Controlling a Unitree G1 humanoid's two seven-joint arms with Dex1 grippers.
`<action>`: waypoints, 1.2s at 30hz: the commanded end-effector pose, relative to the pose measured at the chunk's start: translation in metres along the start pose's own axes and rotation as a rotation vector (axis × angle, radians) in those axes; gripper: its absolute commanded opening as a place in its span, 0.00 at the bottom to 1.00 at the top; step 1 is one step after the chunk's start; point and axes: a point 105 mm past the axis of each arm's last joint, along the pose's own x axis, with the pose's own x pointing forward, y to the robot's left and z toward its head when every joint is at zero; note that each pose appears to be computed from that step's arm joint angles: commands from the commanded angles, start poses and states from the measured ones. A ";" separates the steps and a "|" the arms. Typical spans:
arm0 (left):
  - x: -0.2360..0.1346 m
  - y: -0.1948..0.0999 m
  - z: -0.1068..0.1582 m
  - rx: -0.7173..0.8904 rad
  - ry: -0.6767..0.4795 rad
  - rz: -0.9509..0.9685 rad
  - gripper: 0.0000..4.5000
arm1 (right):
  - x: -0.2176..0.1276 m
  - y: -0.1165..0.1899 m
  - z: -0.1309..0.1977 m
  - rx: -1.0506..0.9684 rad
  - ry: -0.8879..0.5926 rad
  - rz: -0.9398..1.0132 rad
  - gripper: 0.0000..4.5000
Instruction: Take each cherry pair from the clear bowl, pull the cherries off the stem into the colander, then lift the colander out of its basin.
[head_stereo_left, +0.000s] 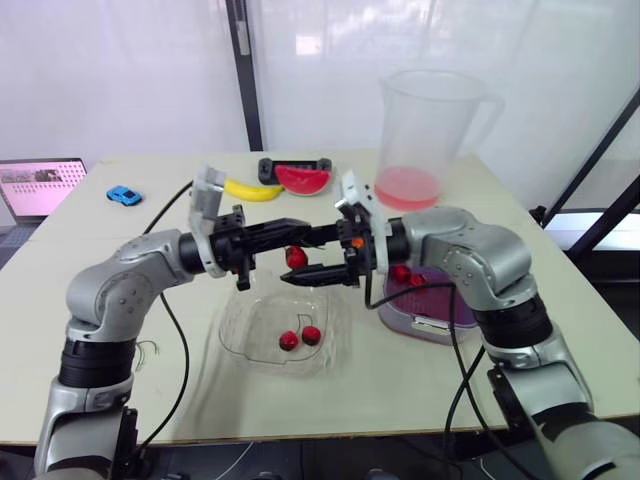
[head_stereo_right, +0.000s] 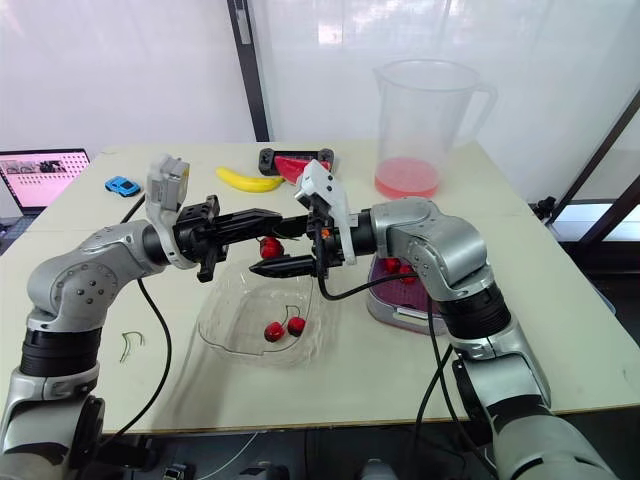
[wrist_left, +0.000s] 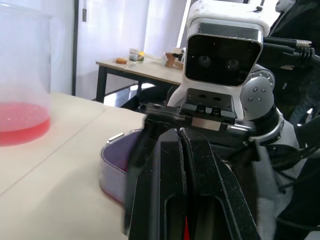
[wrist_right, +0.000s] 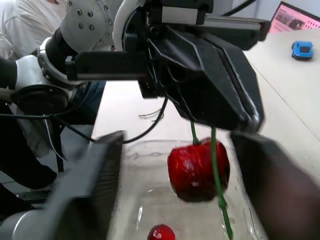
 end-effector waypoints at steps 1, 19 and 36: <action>-0.002 -0.002 0.005 0.035 0.001 -0.013 0.00 | 0.003 0.000 0.007 -0.015 -0.034 -0.011 0.40; 0.000 0.000 0.008 0.044 -0.010 -0.012 0.00 | 0.003 -0.004 -0.004 -0.009 0.013 -0.027 0.40; -0.006 0.001 0.010 0.045 -0.026 0.017 0.00 | -0.037 -0.009 -0.036 0.048 0.178 -0.100 0.40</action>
